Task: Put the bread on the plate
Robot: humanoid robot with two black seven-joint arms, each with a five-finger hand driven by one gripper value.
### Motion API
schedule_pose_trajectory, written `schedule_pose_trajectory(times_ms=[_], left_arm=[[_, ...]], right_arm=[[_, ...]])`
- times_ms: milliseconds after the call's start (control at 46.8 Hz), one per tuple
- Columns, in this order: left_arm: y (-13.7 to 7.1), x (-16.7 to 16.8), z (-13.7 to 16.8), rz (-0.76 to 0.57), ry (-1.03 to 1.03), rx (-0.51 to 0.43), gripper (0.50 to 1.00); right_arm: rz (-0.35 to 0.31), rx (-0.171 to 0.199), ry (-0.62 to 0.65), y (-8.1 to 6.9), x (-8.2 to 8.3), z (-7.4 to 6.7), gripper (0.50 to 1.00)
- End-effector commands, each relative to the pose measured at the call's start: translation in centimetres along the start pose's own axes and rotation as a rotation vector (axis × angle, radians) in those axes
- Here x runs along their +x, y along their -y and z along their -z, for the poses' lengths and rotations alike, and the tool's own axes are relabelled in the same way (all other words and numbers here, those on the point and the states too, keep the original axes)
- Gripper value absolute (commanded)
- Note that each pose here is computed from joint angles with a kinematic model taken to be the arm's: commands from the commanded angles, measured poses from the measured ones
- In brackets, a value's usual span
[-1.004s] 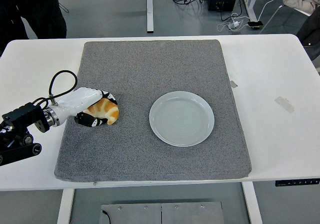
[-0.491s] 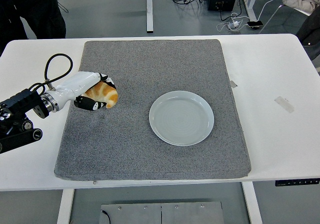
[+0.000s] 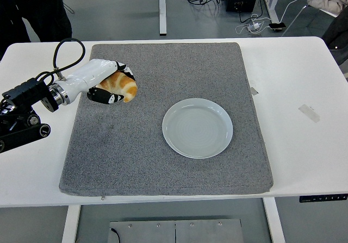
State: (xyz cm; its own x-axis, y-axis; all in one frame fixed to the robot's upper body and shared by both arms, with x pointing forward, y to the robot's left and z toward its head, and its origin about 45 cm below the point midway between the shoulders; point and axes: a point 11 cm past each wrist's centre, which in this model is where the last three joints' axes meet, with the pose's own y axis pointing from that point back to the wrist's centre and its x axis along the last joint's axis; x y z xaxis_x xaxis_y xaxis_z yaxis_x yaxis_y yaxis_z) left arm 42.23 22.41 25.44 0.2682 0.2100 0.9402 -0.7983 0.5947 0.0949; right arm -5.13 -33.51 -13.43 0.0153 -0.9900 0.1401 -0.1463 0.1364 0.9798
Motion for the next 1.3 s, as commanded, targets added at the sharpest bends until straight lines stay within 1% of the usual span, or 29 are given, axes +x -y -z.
schedule_pose_trajectory(times_ms=[0,85,256,363,513,598,748,983,1068,1282], left_arm=[[1.0,0.8,-1.3,-0.009,0.014,-0.039,0.500],[2.8,1.1,-3.8,-0.004,0.016,-0.103,0.500],[4.7,0.5,-7.2,0.004,0.016,-0.186,0.500],[5.5,-0.4,-9.0,0.018,0.016,-0.229,0.500],[6.4,-1.8,-10.7,0.050,0.003,-0.261,0.500],[6.7,-2.8,-11.3,0.067,-0.001,-0.272,0.500],[6.6,-4.9,-11.7,0.115,0.025,-0.288,0.500],[6.8,-7.4,-12.0,0.143,0.046,-0.297,0.500],[6.6,-8.2,-11.9,0.150,0.060,-0.299,0.500],[6.9,-9.4,-12.4,0.133,0.055,-0.303,0.500]], right_arm=[[-0.001,0.000,0.000,0.0,0.0,0.0,1.000],[0.001,0.000,-0.001,0.0,0.0,0.0,1.000],[0.001,0.000,0.001,0.0,0.0,0.0,1.000],[0.001,-0.001,0.001,0.0,0.0,0.0,1.000],[0.001,0.000,0.001,0.0,0.0,0.0,1.000],[0.001,0.000,0.001,0.0,0.0,0.0,1.000],[0.001,0.000,0.001,0.0,0.0,0.0,1.000],[0.001,0.000,0.001,0.0,0.0,0.0,1.000],[0.001,0.000,-0.001,0.0,0.0,0.0,1.000],[0.001,0.000,0.001,0.0,0.0,0.0,1.000]])
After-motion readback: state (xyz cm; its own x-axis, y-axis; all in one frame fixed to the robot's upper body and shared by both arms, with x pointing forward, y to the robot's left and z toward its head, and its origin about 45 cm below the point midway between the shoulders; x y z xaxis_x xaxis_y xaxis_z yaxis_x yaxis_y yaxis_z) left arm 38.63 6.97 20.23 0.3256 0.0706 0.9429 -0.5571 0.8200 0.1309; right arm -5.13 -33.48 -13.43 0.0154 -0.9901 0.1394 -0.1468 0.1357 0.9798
